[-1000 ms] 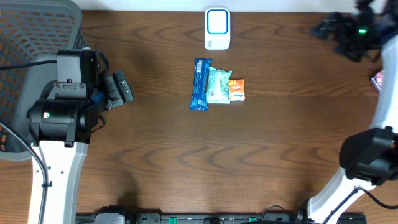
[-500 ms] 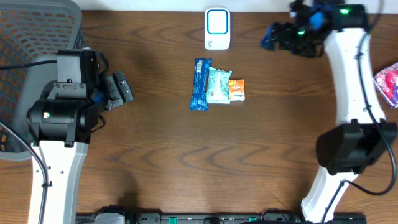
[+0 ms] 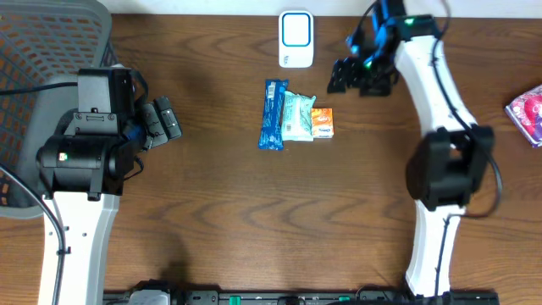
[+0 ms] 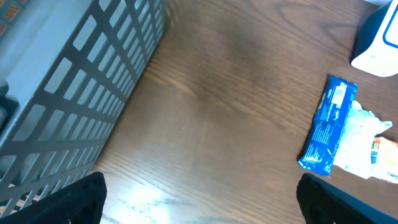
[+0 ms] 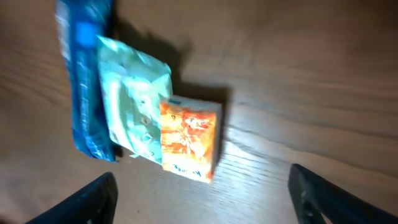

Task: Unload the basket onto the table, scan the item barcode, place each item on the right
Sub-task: 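Move the right gripper left to the orange packet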

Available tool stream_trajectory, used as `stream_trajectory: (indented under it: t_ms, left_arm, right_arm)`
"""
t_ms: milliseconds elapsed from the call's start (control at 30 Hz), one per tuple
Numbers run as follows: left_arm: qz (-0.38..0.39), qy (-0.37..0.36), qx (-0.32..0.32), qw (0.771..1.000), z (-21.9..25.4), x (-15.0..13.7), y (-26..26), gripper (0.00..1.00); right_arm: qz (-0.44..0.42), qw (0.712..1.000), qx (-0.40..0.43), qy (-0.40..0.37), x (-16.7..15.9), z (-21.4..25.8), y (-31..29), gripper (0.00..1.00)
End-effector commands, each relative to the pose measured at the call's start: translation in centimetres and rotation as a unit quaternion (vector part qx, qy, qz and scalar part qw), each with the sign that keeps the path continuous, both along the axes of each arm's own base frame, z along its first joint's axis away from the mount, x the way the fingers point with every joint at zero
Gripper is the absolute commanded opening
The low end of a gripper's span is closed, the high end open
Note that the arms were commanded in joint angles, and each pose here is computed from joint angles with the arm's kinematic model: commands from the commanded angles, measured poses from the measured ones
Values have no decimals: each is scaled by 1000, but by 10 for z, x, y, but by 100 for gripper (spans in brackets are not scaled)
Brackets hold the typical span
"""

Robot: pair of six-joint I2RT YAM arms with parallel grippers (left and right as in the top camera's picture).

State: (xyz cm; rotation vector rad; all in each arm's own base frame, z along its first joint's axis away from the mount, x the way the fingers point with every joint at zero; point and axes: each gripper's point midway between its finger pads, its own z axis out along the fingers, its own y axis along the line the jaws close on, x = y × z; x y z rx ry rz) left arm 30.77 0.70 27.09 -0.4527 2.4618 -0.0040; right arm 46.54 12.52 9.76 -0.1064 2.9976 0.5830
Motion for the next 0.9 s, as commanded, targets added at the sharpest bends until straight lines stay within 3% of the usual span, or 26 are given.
stream_trajectory:
  t_ms: [0, 300, 867]
  left_arm:
    - [-1, -1, 8, 1000, 3, 1, 3, 98]
    - [-1, -1, 8, 1000, 3, 1, 3, 98]
    - [-1, -1, 8, 1000, 3, 1, 3, 98]
  right_arm:
    - [45, 996, 68, 47, -13, -29, 28, 76]
    - [69, 988, 99, 96, -27, -61, 36, 59]
    - [65, 987, 74, 124, -37, -90, 28, 50]
